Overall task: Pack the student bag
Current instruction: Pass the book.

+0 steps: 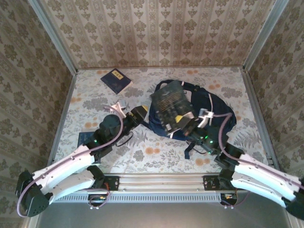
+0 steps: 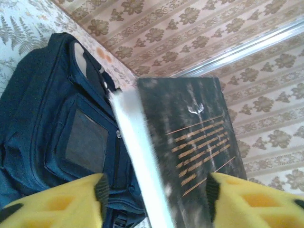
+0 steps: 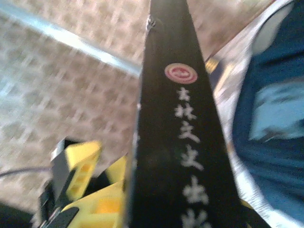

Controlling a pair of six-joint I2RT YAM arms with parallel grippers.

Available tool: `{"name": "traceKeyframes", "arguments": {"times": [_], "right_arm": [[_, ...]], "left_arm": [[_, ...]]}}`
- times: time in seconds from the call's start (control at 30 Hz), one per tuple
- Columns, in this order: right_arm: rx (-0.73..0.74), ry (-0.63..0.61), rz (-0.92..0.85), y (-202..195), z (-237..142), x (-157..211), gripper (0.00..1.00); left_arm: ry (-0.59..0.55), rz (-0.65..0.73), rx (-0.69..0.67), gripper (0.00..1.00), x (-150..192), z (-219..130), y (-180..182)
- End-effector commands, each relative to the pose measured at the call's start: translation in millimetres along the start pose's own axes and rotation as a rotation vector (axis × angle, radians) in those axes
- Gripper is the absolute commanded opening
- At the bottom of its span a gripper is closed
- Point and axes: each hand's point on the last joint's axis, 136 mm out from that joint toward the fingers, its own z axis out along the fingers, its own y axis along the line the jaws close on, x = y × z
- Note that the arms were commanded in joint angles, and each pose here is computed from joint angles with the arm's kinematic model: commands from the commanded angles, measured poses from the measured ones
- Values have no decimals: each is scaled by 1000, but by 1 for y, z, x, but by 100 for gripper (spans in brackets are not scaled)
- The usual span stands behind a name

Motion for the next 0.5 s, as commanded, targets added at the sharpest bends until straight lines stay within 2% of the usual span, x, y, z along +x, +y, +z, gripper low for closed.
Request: {"name": "traceKeyframes", "arguments": {"times": [0.0,0.13,0.2,0.33,0.47], "right_arm": [[167,-152,-107,-17,-35,-53,0],[266,-250,-188,-25,-77,-87,0],[303,-277,-233,-25,-94,-96,0],[321,-288,-265,-25,-112,-101,0],[322,-264,-270,-30,-116,-95,0]], "left_arm": [[125,196,-130,73,12,21,8],[327,282,-301,83,41,57,29],[386,348,-414,87,45,71,46],[434,466,-552,89,43,81,79],[471,416,-570,85,48,83,113]]}}
